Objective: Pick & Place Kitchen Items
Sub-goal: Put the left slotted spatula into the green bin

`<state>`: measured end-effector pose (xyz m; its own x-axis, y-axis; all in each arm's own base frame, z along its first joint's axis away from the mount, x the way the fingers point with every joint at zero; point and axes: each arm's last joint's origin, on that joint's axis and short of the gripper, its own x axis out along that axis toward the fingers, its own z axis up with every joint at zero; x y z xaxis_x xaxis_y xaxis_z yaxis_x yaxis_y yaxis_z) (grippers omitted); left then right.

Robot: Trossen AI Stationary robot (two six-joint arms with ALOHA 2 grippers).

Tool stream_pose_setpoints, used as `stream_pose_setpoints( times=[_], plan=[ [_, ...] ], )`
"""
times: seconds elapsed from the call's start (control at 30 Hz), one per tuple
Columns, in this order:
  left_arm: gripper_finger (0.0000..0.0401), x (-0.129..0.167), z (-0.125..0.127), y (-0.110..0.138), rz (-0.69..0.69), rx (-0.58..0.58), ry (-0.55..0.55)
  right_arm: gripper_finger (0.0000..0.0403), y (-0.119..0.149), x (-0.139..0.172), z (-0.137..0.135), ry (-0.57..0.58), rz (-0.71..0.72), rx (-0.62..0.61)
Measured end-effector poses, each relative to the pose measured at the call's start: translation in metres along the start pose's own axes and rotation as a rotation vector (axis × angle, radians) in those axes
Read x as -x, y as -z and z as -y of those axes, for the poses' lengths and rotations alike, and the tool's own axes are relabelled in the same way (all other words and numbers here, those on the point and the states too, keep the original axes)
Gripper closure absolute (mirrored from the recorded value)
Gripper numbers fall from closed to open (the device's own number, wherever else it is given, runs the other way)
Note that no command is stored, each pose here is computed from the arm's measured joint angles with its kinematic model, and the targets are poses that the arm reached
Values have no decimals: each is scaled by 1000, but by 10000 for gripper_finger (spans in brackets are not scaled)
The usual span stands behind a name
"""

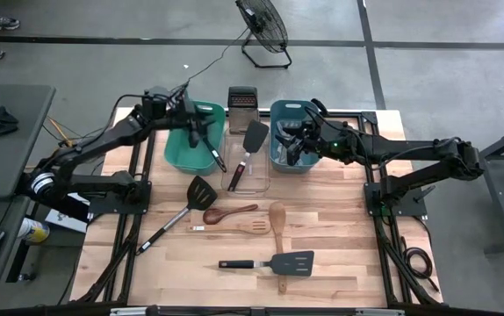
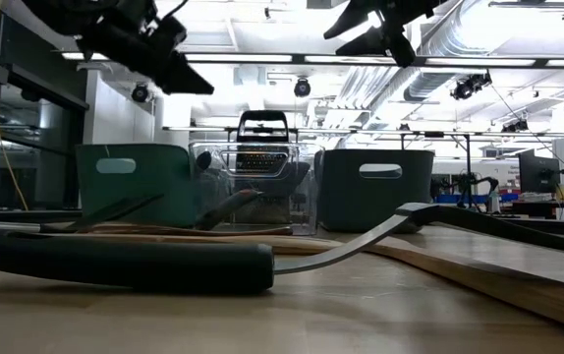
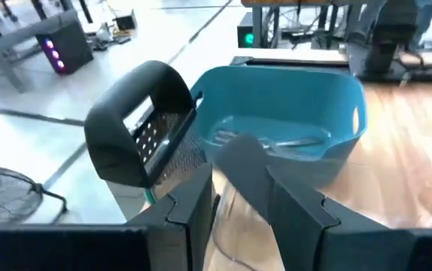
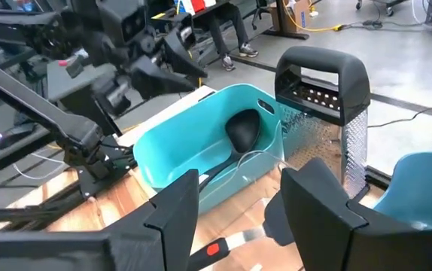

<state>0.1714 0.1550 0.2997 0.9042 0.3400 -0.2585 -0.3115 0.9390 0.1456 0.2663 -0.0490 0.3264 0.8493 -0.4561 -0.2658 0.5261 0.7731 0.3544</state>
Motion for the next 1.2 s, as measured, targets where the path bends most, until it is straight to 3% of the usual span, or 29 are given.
stream_pose_setpoints(
  times=[0.17, 0.4, 0.57, 0.9, 1.2],
  plan=[
    [281, 7, -1, -15, -77, 57, 20, 221, 2, 0, 1, -32, -40, -28],
    [281, 26, 4, -28, -309, 198, 58, 221, 5, 0, 2, -48, -88, -8],
    [281, 38, 10, -33, -431, 344, 72, 221, 7, 1, 0, -114, -138, 20],
    [281, 54, 53, -34, -624, 468, 29, 221, 11, 3, 0, -182, -214, 25],
    [281, 62, 93, -33, -733, 513, -18, 221, 12, 6, -2, -268, -267, 21]
  ],
)
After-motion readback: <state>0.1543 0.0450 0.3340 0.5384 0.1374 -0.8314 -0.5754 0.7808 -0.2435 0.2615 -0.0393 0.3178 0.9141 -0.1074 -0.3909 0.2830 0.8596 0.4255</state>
